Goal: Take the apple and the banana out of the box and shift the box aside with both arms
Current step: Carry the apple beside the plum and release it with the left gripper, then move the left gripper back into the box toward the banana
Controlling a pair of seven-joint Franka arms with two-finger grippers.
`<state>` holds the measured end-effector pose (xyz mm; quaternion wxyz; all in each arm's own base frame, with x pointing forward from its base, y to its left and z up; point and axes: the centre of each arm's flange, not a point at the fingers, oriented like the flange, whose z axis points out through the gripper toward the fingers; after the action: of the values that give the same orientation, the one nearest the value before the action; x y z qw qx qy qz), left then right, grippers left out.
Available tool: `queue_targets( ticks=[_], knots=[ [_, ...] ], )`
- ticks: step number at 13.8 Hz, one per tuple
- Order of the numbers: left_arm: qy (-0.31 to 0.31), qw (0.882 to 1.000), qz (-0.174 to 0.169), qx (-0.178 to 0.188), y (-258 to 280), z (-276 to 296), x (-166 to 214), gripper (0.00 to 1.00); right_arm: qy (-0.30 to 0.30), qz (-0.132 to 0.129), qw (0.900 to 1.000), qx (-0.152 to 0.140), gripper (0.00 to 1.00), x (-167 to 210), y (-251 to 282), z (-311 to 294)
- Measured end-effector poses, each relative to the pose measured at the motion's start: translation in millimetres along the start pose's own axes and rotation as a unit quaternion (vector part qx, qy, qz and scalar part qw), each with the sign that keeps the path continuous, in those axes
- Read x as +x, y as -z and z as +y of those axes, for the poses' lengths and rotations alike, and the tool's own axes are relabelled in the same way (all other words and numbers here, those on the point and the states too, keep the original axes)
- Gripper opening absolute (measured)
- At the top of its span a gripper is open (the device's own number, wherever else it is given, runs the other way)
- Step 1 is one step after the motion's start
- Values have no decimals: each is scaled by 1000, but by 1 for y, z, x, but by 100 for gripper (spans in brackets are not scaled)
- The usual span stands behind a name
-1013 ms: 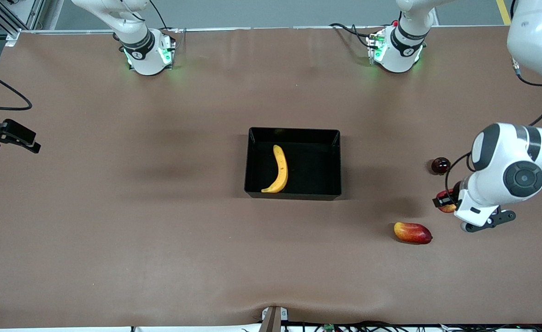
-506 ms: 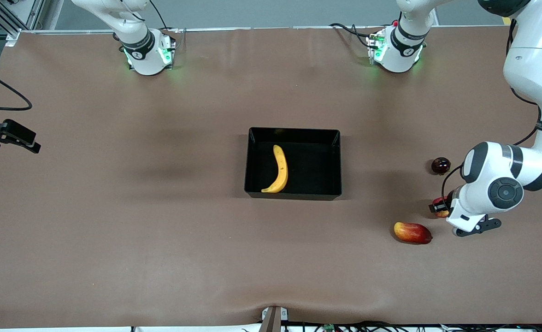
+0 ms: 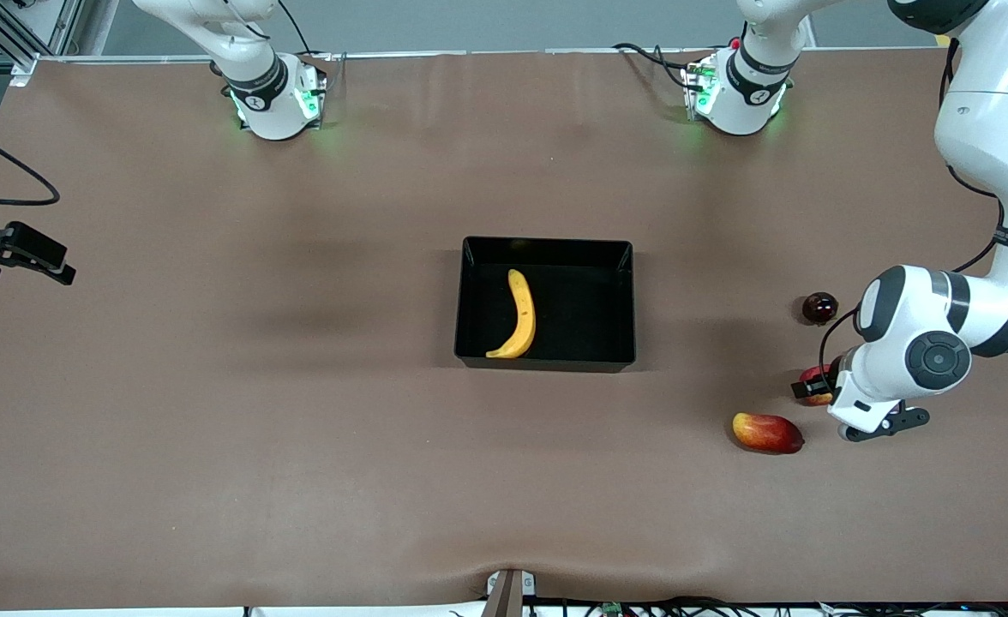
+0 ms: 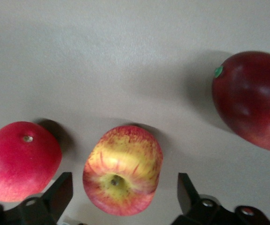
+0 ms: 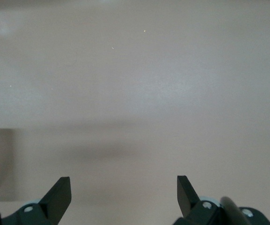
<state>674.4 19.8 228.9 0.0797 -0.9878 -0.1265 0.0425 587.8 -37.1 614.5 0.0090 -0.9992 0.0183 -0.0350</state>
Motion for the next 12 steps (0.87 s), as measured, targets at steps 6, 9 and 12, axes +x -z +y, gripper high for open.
queue_targets(
  ticks=[6, 9, 12],
  knots=[
    [-45, 998, 27, -23, 128, 83, -41, 100, 0, 0, 1000, 0, 100, 0, 0, 0],
    [-101, 994, 31, -34, 169, 171, -100, 100, 0, 0, 1000, 0, 100, 0, 0, 0],
    [-159, 986, 33, -40, 167, 271, -169, 100, -1, 0, 1000, 0, 100, 0, -1, 1]
  ],
)
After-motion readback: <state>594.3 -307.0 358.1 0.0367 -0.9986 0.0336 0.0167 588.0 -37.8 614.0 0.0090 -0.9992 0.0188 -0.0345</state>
